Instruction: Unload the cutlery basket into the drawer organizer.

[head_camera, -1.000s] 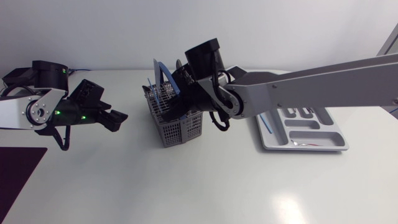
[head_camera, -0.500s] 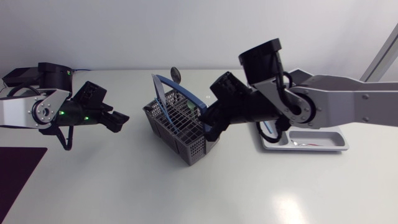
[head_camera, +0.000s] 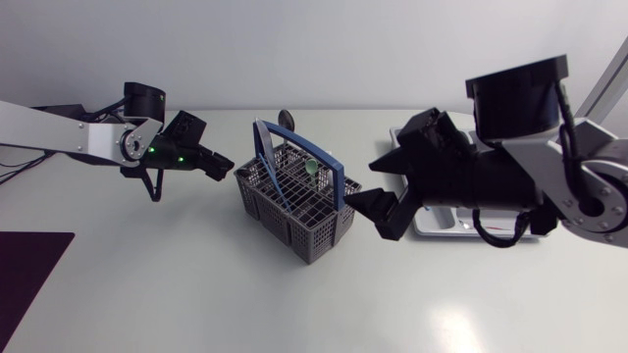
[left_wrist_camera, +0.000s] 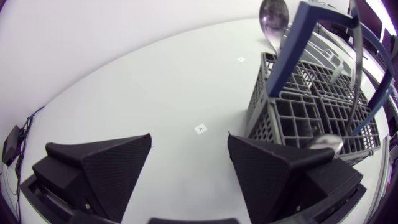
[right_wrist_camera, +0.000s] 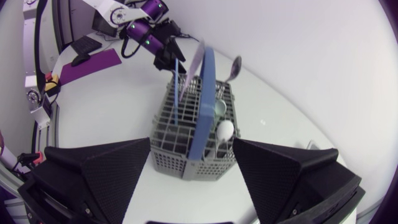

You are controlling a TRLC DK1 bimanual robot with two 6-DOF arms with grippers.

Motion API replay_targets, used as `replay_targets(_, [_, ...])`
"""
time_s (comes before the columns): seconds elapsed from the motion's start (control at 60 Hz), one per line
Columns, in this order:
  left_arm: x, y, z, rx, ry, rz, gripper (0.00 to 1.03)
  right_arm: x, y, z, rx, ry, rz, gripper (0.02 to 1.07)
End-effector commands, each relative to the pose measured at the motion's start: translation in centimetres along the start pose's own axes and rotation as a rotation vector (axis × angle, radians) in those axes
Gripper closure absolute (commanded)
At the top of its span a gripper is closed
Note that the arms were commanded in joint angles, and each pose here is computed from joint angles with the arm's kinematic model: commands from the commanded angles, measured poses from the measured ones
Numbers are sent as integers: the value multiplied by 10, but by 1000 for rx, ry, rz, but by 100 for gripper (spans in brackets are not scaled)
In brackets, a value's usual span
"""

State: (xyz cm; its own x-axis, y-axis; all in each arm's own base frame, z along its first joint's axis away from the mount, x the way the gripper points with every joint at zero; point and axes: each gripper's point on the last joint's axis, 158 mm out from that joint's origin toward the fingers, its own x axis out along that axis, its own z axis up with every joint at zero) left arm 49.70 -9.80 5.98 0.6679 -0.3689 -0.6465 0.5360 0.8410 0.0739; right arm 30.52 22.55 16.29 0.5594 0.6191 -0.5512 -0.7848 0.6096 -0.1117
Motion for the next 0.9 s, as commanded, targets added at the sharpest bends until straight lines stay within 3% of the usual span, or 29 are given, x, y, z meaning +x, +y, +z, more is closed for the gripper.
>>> replay_targets(0.0, [17,2,6,-27,4,-14,10,11,-7,-44,50,97,-6,16])
replay_targets(0.1, [23,-4,3,-27,22,-36,12,16,-16,-58,95,122,-22,35])
replay_targets(0.167, [24,-8,1,-26,25,-45,17,21,-19,-61,117,127,-27,61])
replay_targets(0.183, [24,-11,1,-27,24,-60,20,24,-20,-63,120,131,-27,73])
replay_targets(0.217, [24,-14,0,-28,19,-81,28,30,-21,-66,127,140,-25,85])
replay_targets(0.25, [23,-17,0,-32,13,-103,46,37,-22,-71,136,152,-21,86])
replay_targets(0.283, [22,-20,0,-36,8,-121,57,44,-22,-76,148,164,-17,90])
replay_targets(0.35, [20,-28,-1,-40,0,-165,67,58,-25,-85,168,198,-8,90])
replay_targets(0.533, [14,-43,-17,-22,36,-214,71,86,-38,-89,194,220,-23,91])
replay_targets(0.883, [-10,-67,-32,-6,40,-272,71,119,-77,-38,216,136,-67,91])
